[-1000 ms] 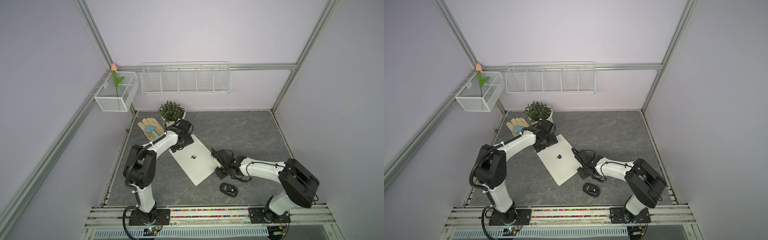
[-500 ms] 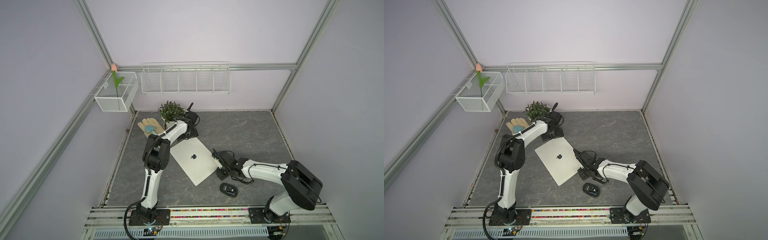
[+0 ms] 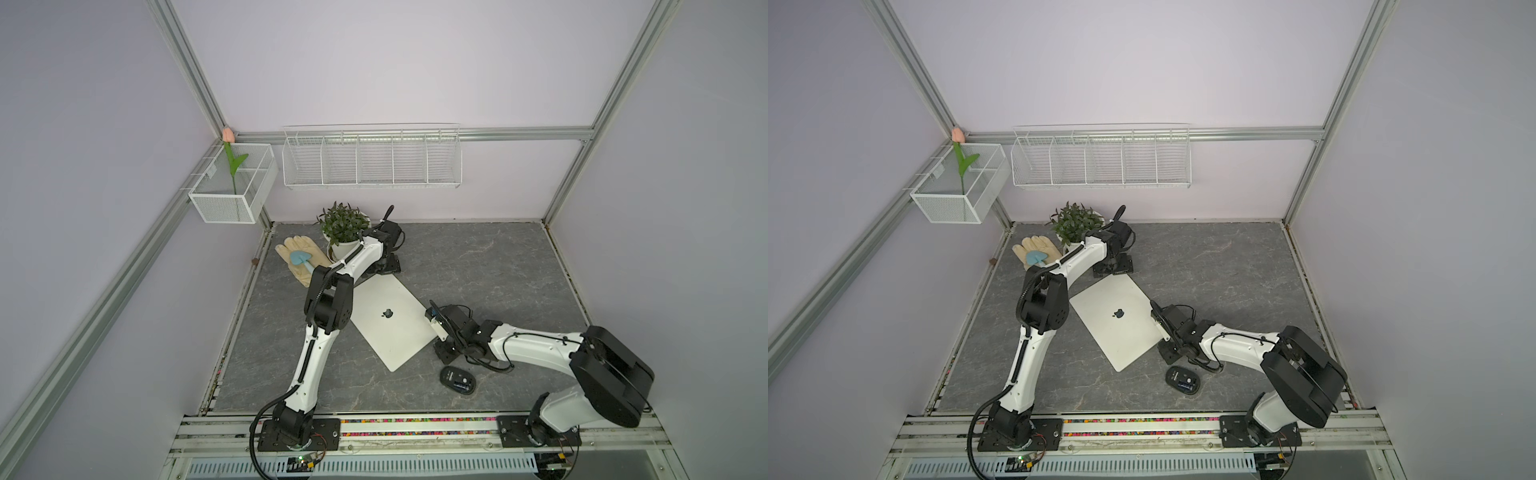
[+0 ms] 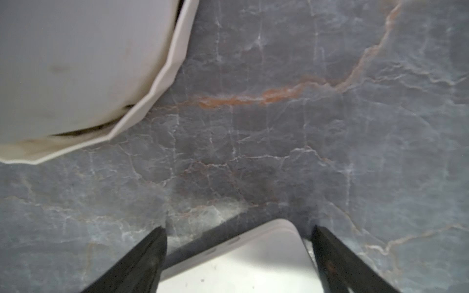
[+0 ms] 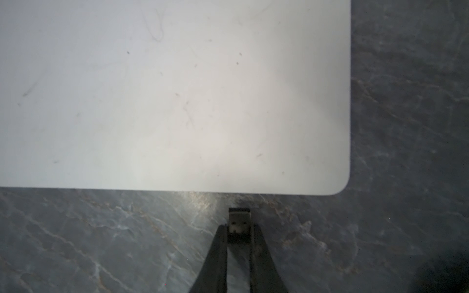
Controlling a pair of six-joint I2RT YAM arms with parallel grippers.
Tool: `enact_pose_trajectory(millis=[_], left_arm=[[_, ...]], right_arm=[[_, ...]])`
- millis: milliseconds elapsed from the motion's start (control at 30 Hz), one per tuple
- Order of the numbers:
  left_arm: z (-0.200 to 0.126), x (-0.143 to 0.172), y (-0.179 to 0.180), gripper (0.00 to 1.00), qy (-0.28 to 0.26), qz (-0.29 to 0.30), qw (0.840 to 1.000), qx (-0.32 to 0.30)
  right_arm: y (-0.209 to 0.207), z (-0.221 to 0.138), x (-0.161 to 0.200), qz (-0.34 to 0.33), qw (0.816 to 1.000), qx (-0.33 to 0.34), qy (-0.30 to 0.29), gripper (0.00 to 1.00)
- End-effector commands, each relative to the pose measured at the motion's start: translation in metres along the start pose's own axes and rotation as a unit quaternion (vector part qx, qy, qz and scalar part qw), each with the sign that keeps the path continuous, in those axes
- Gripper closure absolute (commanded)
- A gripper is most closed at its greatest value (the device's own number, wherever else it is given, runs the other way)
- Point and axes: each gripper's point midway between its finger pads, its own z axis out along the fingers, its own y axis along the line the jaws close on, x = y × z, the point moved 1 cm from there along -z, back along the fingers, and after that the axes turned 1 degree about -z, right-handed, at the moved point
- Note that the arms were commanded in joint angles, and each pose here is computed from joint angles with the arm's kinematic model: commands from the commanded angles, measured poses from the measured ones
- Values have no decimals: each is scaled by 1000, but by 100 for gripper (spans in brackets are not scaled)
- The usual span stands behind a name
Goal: Insert the wireless mouse receiver into the laptop
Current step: Insert the USB plug into the USB port.
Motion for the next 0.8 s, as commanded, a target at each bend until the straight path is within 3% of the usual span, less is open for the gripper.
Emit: enact_pose_trajectory(millis=[0,767], left_arm=[[13,18,7,10,40,15,999,-21],[16,34,13,16,59,-2,998,-26]], right_arm=[[3,-2,6,-9,1000,-14,2,86],[-17,14,3,-50,998,47,10,86]])
